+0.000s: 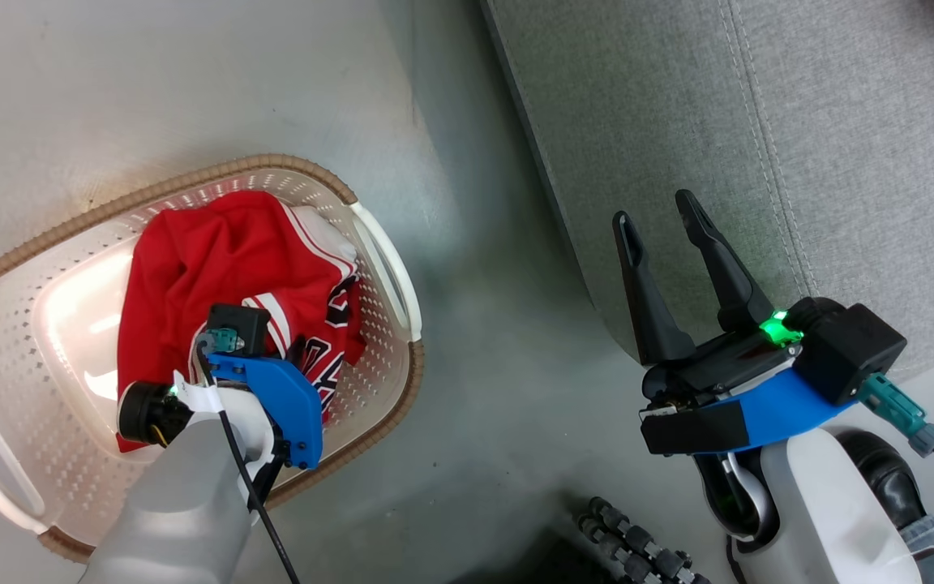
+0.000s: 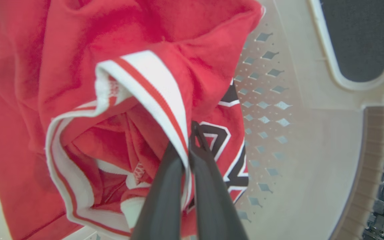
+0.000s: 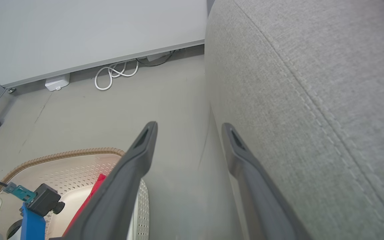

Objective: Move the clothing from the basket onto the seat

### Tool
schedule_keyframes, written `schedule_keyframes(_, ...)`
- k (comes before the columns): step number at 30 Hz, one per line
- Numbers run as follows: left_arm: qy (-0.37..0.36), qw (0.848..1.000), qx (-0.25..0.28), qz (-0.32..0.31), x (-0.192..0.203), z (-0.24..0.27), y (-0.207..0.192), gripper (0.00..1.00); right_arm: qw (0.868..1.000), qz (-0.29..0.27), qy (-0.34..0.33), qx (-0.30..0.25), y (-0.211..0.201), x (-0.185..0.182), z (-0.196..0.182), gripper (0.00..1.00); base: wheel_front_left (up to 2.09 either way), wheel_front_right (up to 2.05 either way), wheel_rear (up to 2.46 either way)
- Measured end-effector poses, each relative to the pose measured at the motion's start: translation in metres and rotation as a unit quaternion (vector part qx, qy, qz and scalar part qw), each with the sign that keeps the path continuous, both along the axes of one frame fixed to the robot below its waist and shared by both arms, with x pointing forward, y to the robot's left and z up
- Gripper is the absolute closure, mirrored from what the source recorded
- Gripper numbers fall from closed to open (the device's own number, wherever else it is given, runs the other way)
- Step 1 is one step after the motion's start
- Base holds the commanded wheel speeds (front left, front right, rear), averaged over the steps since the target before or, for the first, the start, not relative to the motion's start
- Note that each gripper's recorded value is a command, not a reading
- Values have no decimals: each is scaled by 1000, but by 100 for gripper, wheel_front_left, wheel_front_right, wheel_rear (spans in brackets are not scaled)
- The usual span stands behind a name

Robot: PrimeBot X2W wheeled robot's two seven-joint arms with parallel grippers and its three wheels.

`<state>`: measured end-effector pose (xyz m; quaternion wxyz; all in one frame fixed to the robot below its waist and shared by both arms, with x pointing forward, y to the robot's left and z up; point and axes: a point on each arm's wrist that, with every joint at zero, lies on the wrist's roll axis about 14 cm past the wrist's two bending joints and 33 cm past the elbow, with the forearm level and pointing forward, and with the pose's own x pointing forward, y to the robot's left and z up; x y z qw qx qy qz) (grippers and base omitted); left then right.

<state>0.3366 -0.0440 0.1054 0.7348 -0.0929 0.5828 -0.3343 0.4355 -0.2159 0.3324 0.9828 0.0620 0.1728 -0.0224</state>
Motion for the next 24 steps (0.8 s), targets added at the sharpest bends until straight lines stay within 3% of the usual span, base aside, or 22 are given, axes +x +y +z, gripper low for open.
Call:
schedule_keyframes(8,-24,1000,-10,11,12,21,-1,100,1000,10,-25,-2,5,7,18,0,0,0,0)
schedule_keyframes(24,-128,989,-48,63,31,118,2,100,994,40,-105,-11,24,9,91,0,0,0,0)
